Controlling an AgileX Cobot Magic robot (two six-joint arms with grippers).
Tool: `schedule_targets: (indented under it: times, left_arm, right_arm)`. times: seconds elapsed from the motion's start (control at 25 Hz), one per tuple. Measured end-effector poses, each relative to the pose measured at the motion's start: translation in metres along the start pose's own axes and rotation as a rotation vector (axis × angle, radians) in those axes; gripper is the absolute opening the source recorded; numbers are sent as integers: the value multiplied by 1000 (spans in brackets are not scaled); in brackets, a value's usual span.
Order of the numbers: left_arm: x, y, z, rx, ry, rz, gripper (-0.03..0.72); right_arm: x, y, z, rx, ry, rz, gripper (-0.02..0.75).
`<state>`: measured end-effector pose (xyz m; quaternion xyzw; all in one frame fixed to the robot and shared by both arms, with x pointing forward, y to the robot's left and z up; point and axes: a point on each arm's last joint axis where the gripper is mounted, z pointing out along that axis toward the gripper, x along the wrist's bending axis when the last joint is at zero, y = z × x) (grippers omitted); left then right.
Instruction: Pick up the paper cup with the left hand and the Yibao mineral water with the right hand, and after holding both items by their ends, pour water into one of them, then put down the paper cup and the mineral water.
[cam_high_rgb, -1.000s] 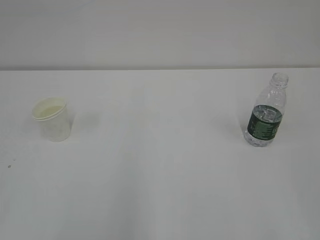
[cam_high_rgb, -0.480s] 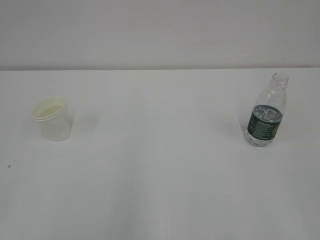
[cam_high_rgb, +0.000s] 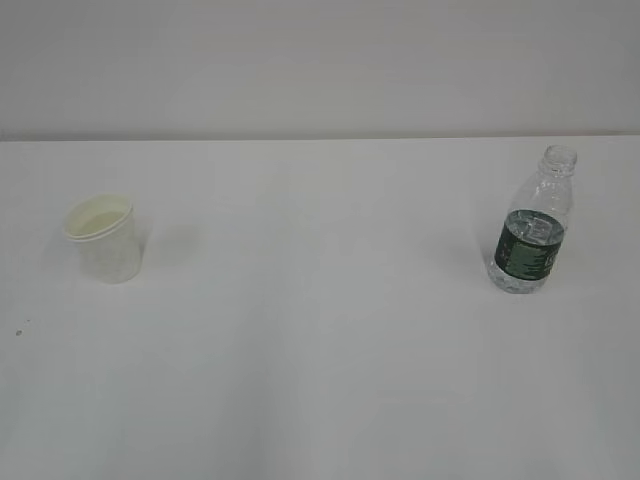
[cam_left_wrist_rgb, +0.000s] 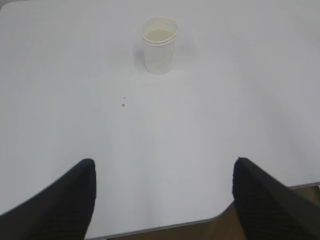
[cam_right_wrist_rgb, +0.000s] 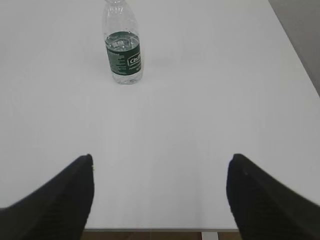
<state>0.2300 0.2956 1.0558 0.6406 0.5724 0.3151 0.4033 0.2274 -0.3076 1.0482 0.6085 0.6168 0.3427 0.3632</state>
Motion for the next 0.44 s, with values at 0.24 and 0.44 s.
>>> schedule_targets:
  times: [0.24, 0.44]
  left_arm:
    - [0, 0, 0, 0, 0, 0, 593]
    - [0, 0, 0, 0, 0, 0, 590]
  right_arm:
    - [0, 0, 0, 0, 0, 0, 562]
    - [0, 0, 0, 0, 0, 0, 559]
